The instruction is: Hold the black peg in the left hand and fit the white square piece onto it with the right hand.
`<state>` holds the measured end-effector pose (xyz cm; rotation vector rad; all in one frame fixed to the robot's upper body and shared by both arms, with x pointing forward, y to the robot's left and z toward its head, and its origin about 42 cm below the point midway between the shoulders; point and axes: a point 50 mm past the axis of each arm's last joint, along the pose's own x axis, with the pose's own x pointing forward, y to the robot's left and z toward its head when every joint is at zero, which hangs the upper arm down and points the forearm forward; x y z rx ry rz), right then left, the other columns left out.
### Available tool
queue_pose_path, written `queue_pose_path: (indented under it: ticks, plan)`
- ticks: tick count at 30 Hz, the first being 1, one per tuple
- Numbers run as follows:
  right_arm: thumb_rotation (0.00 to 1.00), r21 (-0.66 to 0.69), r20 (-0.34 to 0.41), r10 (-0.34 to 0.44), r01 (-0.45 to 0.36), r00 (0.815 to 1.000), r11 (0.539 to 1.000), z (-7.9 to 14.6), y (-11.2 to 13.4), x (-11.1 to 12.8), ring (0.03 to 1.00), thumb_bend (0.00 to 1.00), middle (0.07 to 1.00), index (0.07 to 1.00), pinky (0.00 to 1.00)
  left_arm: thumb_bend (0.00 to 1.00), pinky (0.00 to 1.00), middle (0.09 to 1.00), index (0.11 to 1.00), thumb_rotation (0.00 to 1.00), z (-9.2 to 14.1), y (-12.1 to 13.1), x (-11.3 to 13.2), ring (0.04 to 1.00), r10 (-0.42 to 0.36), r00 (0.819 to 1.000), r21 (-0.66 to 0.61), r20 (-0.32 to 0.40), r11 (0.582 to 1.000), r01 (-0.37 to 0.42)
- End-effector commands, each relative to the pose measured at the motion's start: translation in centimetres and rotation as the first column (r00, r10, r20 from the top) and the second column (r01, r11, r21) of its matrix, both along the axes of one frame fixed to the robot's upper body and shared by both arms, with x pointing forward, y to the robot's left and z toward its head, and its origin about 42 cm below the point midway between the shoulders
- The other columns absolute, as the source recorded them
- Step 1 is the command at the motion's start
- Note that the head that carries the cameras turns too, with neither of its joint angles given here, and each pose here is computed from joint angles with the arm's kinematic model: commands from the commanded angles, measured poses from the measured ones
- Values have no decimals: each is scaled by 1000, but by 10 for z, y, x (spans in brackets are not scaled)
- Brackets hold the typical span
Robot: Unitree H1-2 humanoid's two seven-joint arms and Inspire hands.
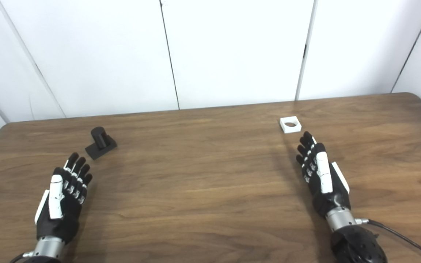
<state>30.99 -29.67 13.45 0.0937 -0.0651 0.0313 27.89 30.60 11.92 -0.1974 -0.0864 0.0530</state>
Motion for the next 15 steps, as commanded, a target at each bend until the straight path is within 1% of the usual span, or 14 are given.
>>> queue_pose_path:
  ticks: [1,7,8,9,11,13,14,15]
  plan:
    - [1000,5,49,11,-11,999,1000,10,5,4,1000,596,1000,996,1000,469,1000,1000,1000,1000,17,5,4,1000,-10,997,28,72,1000,8]
    - [1000,6,47,20,-20,999,1000,9,4,4,1000,596,1000,1000,1000,476,1000,1000,1000,999,20,5,4,1000,-3,997,38,75,999,1]
    - [1000,6,46,20,-21,999,1000,9,4,4,1000,597,1000,1000,1000,474,1000,999,1000,981,22,5,4,1000,1,997,47,78,999,-5]
    - [1000,5,44,20,-21,999,1000,9,4,5,1000,596,1000,1000,1000,476,1000,997,1000,960,25,6,5,1000,2,997,77,82,997,-9]
    - [1000,1,43,22,-22,999,1000,8,4,5,1000,597,1000,1000,1000,471,1000,992,1000,954,32,7,5,990,16,996,156,89,987,-30]
    - [1000,6,41,20,-20,999,1000,7,4,6,1000,599,1000,1000,1000,510,996,980,998,879,41,10,8,977,27,995,245,97,968,-51]
    - [1000,9,40,19,-20,999,1000,7,5,6,1000,601,1000,998,1000,565,999,973,998,799,43,11,8,978,30,995,272,100,961,-56]
    - [1000,9,39,20,-20,999,1000,7,5,6,1000,601,1000,997,1000,568,989,974,997,758,48,13,11,977,40,994,315,106,946,-72]
